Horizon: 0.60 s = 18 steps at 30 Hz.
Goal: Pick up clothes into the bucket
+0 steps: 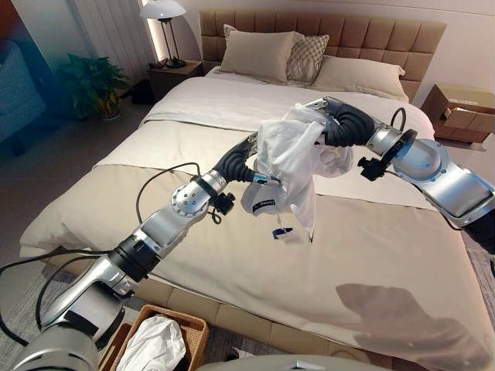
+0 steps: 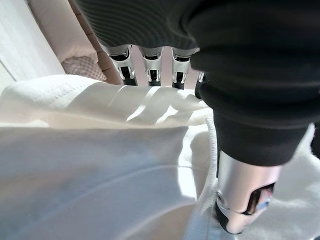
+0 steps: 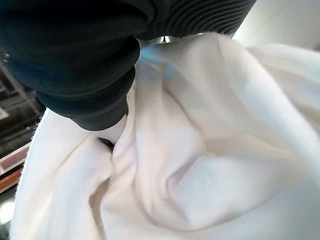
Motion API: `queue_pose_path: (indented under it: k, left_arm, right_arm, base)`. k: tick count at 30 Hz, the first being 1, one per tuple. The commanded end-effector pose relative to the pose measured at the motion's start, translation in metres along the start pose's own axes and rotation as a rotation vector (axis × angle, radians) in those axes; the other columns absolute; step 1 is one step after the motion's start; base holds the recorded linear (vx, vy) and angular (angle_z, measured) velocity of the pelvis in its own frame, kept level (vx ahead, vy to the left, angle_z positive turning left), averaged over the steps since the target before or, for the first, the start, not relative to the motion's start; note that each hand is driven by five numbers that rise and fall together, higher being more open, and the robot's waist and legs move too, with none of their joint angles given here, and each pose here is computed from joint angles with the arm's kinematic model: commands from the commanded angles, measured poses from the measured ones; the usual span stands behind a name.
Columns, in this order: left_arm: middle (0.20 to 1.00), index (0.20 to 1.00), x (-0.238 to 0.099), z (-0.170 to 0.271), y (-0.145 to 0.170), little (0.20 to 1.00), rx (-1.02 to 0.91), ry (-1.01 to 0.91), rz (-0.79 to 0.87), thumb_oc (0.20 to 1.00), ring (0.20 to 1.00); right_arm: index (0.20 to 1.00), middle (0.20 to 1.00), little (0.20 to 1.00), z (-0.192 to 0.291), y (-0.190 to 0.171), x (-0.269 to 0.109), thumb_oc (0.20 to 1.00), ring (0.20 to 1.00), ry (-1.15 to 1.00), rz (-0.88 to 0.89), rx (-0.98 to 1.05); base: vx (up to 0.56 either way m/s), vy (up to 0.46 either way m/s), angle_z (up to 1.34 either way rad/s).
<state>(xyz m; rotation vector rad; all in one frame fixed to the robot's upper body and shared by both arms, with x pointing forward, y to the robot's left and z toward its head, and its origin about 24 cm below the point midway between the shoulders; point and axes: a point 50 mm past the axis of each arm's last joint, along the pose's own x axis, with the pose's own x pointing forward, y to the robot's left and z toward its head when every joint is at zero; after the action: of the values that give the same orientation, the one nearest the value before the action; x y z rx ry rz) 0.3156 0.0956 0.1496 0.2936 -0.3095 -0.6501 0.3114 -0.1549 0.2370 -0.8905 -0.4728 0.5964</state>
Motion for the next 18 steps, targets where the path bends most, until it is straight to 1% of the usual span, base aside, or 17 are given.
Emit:
queue_pose_path:
  k: [1, 5, 6, 7, 8, 9, 12, 15, 16, 17, 18]
  left_arm:
    - [1.000, 1.000, 0.022, 0.009, -0.003, 1.000, -0.016, -0.032, -0.007, 1.000, 1.000]
    - [1.000, 1.000, 0.030, 0.021, -0.011, 1.000, -0.056, -0.065, -0.064, 1.000, 1.000]
    - [1.000, 1.000, 0.031, 0.025, -0.014, 1.000, -0.068, -0.073, -0.090, 1.000, 1.000]
    - [1.000, 1.000, 0.033, 0.032, -0.017, 1.000, -0.070, -0.077, -0.158, 1.000, 1.000]
    - [1.000, 1.000, 0.033, 0.032, -0.017, 1.000, -0.070, -0.077, -0.158, 1.000, 1.000]
    - [1.000, 1.000, 0.032, 0.036, -0.017, 1.000, -0.074, -0.077, -0.197, 1.000, 1.000]
    - [1.000, 1.000, 0.029, 0.041, -0.018, 1.000, -0.098, -0.050, -0.284, 1.000, 1.000]
    - [1.000, 1.000, 0.024, 0.039, -0.019, 1.000, -0.161, 0.005, -0.357, 1.000, 1.000]
    - [1.000, 1.000, 0.020, 0.037, -0.019, 1.000, -0.209, 0.034, -0.392, 1.000, 1.000]
    - [1.000, 1.000, 0.020, 0.037, -0.019, 1.000, -0.209, 0.034, -0.392, 1.000, 1.000]
    - [1.000, 1.000, 0.017, 0.035, -0.020, 1.000, -0.228, 0.062, -0.427, 1.000, 1.000]
  right_arm:
    - [0.200, 0.200, 0.200, 0.028, -0.010, 0.009, 0.200, 0.200, -0.140, -0.020, -0.003]
    - [0.200, 0.200, 0.200, 0.029, -0.006, 0.011, 0.200, 0.200, -0.147, -0.010, 0.017]
    - [0.200, 0.200, 0.200, 0.029, -0.007, 0.011, 0.200, 0.200, -0.148, -0.011, 0.015]
    - [0.200, 0.200, 0.200, 0.030, -0.006, 0.011, 0.200, 0.200, -0.153, -0.007, 0.020]
    - [0.200, 0.200, 0.200, 0.030, -0.006, 0.011, 0.200, 0.200, -0.154, -0.007, 0.020]
    - [0.200, 0.200, 0.200, 0.030, -0.006, 0.011, 0.200, 0.200, -0.153, -0.005, 0.026]
    - [0.200, 0.200, 0.200, 0.029, -0.005, 0.012, 0.200, 0.200, -0.153, 0.000, 0.036]
    - [0.200, 0.200, 0.200, 0.027, -0.003, 0.013, 0.200, 0.200, -0.149, 0.004, 0.049]
    - [0.200, 0.200, 0.200, 0.027, -0.001, 0.014, 0.200, 0.200, -0.152, 0.010, 0.057]
    - [0.200, 0.200, 0.200, 0.027, -0.001, 0.014, 0.200, 0.200, -0.152, 0.010, 0.057]
    - [0.200, 0.200, 0.200, 0.026, 0.000, 0.015, 0.200, 0.200, -0.149, 0.015, 0.060]
  base:
    - [-0.02, 0.007, 0.05]
    - [-0.02, 0.004, 0.06]
    - [-0.02, 0.002, 0.14]
    - [-0.02, 0.004, 0.16]
    - [-0.03, 0.002, 0.17]
    - [-0.01, 0.000, 0.13]
    - [-0.01, 0.001, 0.08]
    - [0.00, 0.006, 0.11]
    - [0.01, 0.008, 0.09]
    - [0.01, 0.008, 0.10]
    - [0.01, 0.002, 0.05]
